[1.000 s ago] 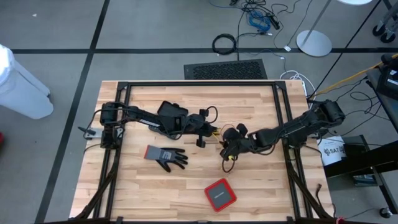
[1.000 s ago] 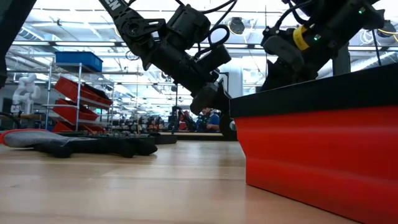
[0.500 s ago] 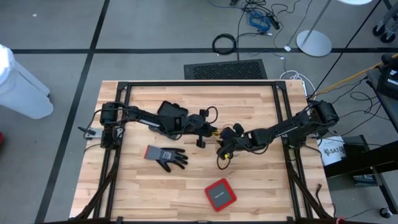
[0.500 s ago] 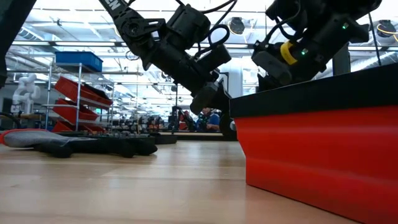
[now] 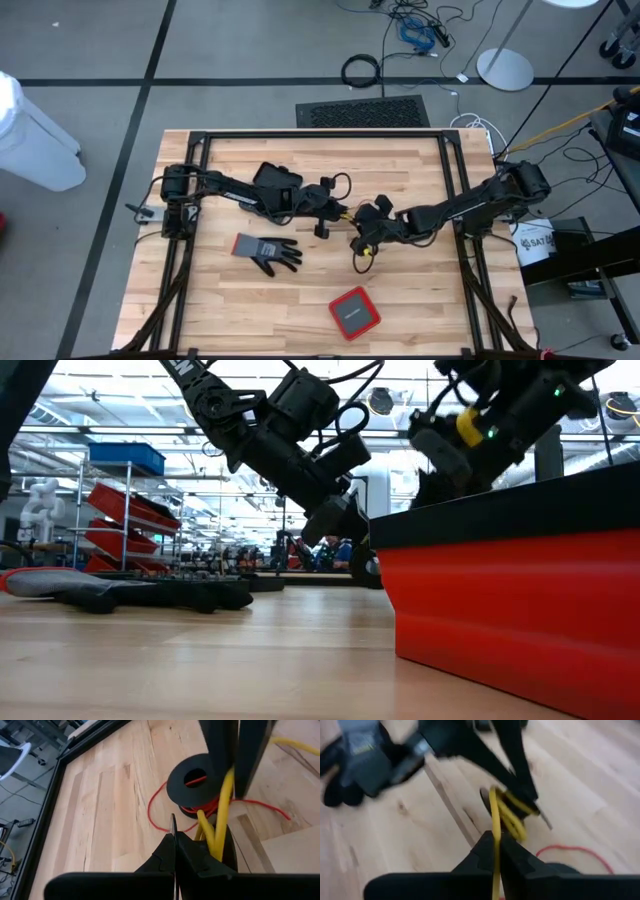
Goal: Coil cords
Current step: Coil the yellow wire onto the spool
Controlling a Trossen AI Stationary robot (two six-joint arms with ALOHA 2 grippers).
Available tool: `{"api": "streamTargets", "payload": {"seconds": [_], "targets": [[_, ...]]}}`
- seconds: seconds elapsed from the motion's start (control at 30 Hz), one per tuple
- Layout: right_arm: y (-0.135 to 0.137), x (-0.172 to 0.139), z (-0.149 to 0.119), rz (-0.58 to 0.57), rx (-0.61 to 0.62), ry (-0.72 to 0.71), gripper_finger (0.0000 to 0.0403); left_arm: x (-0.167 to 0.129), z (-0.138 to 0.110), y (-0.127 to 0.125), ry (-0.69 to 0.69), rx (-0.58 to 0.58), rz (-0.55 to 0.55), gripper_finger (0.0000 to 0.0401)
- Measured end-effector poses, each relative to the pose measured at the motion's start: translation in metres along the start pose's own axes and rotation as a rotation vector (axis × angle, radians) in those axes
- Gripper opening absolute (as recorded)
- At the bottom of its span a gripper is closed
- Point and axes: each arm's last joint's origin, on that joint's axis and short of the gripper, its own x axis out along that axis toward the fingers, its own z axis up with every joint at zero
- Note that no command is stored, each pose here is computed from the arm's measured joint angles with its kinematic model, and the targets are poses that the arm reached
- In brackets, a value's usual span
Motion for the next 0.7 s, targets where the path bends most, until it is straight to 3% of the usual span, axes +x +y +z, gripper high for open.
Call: {"api": "streamTargets", "payload": {"seconds": [0.23,0.5,0.7], "targets": [[-0.002,-0.023,0.013,-0.017,-0.016,-0.071,0.0001,0.000,0.000,0.000,-0.004,0.000,0.003,0.0000],[-0.015,-0.036,-0.002,-0.159,-0.013,0.033,0.0001,0.000,0.001,0.001,-0.012,-0.002,0.011,0.0000],[-0.013,-0.042,-0.004,-0.205,-0.016,-0.021,0.0000,-0.006,0.007,0.005,-0.030,-0.006,0.022,0.0000]]}}
